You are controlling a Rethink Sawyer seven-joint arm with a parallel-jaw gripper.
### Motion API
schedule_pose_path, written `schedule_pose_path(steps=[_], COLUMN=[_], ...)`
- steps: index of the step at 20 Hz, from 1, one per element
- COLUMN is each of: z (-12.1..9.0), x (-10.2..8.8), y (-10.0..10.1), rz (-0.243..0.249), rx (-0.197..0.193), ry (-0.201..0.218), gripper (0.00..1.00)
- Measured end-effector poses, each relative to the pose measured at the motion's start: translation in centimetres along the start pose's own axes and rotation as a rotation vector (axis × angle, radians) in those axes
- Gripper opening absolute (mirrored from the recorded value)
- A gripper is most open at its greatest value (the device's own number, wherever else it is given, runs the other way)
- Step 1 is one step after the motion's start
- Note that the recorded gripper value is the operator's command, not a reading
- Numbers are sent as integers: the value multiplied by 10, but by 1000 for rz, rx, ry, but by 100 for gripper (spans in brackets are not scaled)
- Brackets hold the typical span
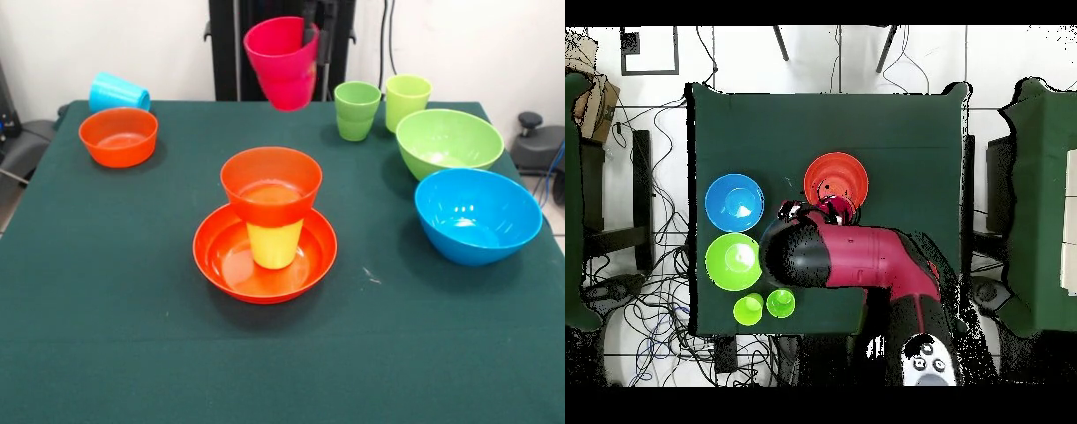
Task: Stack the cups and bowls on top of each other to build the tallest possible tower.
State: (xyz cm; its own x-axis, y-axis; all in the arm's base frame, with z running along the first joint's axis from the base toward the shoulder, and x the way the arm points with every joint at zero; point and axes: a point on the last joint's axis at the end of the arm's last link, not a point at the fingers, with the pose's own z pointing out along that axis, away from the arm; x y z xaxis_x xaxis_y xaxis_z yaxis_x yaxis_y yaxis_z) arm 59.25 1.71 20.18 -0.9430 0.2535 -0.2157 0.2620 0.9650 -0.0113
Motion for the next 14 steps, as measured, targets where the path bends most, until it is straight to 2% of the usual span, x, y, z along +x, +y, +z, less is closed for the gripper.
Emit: schedule_pose_path(steps=[1, 3, 4, 9, 14], z=[-2, -3, -4, -1, 5], x=[-4, -6, -6, 1, 15], y=[-12, -24, -37, -73, -75], rz=[28, 51, 72, 133, 138], rx=[2, 6, 12, 23, 18], ry=[-2, -3, -2, 1, -1], gripper=[0, 0, 0, 0, 0])
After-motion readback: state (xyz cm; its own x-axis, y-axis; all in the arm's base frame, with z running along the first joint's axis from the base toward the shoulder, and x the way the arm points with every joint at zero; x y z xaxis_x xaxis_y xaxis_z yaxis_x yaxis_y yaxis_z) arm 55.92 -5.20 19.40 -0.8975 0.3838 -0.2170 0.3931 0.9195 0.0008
